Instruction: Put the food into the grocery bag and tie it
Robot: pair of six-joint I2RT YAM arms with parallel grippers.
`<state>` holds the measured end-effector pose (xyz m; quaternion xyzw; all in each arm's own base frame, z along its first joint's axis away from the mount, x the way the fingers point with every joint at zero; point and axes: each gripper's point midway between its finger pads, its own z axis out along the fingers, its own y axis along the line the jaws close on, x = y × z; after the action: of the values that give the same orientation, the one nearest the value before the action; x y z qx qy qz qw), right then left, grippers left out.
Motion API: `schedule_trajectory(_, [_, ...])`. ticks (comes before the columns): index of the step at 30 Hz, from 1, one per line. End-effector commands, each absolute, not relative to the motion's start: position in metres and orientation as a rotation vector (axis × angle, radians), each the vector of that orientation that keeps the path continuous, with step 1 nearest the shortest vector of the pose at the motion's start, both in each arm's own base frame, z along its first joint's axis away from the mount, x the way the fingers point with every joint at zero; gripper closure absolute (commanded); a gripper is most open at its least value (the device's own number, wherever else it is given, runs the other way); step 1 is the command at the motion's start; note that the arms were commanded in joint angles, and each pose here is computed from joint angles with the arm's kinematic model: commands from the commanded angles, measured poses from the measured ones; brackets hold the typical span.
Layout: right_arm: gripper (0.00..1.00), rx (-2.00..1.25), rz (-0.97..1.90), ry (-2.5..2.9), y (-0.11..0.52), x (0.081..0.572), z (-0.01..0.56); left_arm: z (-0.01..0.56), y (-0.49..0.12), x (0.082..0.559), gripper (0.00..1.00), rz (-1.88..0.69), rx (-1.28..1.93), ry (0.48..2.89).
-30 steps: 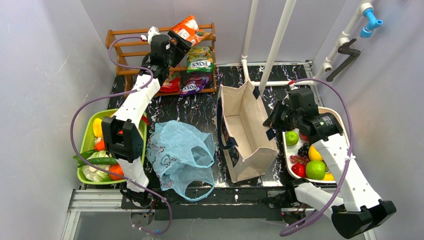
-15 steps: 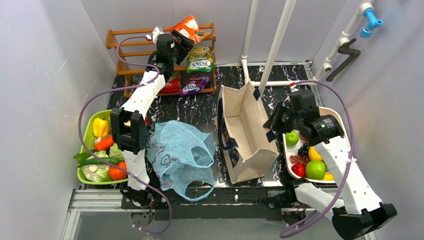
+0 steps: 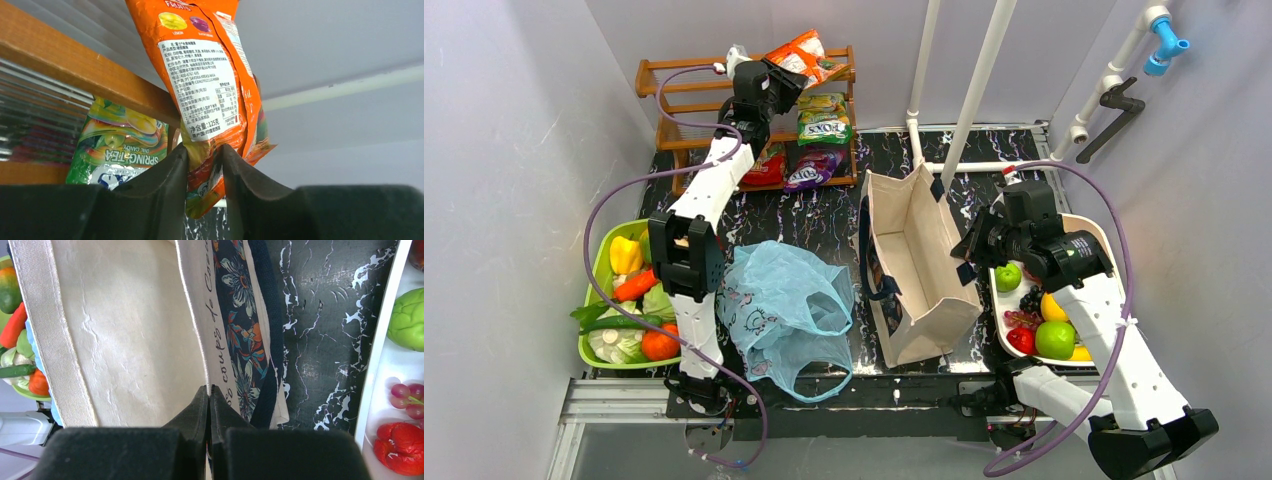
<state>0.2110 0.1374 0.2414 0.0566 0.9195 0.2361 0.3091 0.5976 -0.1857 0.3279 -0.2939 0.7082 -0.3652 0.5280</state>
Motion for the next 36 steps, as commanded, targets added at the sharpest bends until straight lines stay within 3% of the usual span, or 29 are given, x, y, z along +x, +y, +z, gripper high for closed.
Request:
schedule_trajectory(1, [0.99,0.14,0.619,2.427,0.134,0.206,0.244,0.358,-0.189,0.601,0.8,-0.942,-0.663,1.622])
schedule_trajectory(4, [0.99,0.14,0.617,2.422,0.134,0.205,0.246,0.359,-0.19,0.6,1.0,-0.949,-0.664,1.625])
schedule_trajectory(5, [0.99,0.142,0.616,2.42,0.133,0.205,0.246,0.567,-0.156,0.469,1.0,-1.082,-0.516,1.264])
schedule_trajectory(6, [0.99,0.141,0.619,2.419,0.134,0.205,0.247,0.389,-0.186,0.585,1.0,-0.965,-0.644,1.581])
schedule_trajectory(7, [0.99,0.141,0.62,2.418,0.134,0.205,0.247,0.368,-0.188,0.594,1.0,-0.949,-0.654,1.615])
schedule_trajectory(15, [0.99,0.145,0.612,2.407,0.133,0.207,0.255,0.405,-0.195,0.562,1.0,-1.026,-0.579,1.623])
schedule_trajectory(24, [0.99,0.147,0.614,2.395,0.132,0.206,0.259,0.471,-0.206,0.415,1.0,-1.142,-0.3,1.747])
schedule_trajectory(36, [0.99,0.126,0.624,2.407,0.132,0.202,0.259,0.509,-0.261,0.288,1.0,-1.185,0.168,1.824])
